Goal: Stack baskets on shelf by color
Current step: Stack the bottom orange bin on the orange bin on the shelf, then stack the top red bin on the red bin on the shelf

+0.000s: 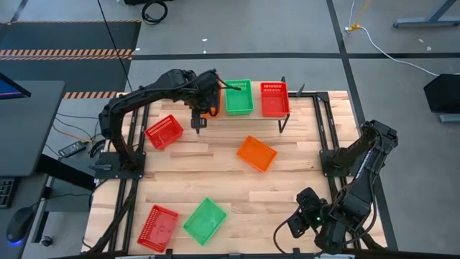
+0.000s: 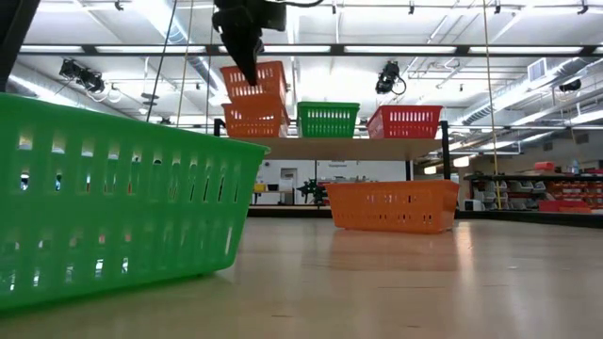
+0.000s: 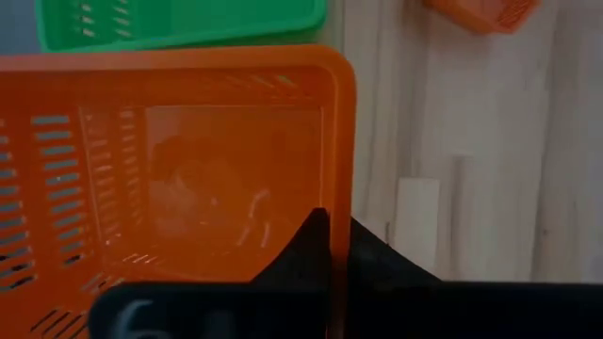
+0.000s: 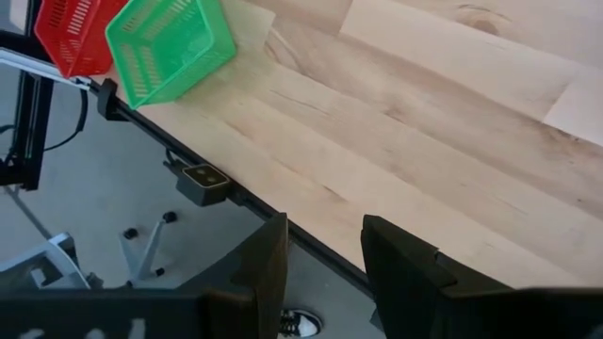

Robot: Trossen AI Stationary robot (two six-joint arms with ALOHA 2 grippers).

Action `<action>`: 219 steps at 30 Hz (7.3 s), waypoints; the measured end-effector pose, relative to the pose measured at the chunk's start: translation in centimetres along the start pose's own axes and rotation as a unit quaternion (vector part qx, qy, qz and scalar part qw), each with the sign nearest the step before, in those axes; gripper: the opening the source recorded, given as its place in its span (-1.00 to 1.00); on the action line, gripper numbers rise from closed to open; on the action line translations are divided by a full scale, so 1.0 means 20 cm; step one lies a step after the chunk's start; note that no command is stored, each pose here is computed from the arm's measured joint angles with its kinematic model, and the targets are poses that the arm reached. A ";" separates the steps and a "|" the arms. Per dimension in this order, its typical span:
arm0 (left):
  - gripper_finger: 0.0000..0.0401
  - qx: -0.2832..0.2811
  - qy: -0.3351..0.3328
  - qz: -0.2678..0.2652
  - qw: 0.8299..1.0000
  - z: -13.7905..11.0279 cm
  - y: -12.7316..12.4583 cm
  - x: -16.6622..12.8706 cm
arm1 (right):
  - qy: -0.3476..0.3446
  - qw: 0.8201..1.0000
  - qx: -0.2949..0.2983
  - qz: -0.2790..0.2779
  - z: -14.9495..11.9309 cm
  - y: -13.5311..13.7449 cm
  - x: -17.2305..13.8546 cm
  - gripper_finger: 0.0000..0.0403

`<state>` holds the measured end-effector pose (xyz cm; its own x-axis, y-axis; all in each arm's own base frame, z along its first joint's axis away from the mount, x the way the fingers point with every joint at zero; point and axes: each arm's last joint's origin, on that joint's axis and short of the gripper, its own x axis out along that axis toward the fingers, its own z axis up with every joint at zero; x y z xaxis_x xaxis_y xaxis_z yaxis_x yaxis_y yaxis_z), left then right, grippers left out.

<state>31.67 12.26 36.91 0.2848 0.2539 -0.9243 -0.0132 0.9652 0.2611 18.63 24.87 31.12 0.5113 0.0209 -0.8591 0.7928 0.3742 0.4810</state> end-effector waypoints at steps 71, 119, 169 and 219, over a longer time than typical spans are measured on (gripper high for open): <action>-0.47 -0.051 0.065 -0.048 0.995 -0.01 0.13 0.24 | 0.006 1.000 0.007 0.018 -0.01 0.02 0.00 -0.29; -0.60 -0.067 0.052 -0.038 0.996 -0.12 0.09 -0.12 | -0.018 1.000 -0.004 0.021 0.00 0.01 0.00 -0.29; 0.17 -0.276 0.155 -0.075 0.946 -0.81 -0.35 0.49 | 0.018 1.000 -0.004 0.024 -0.04 -0.01 0.07 -0.29; 0.15 -0.322 0.173 0.030 0.930 -0.95 -0.42 0.60 | 0.032 0.999 0.016 0.026 0.00 0.03 0.09 -0.29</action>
<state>17.01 8.36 18.27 -0.0598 0.2054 -0.9768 -0.6223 0.7575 0.1974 20.00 25.08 29.79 0.5315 0.0989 -0.8413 0.7763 0.3406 0.5304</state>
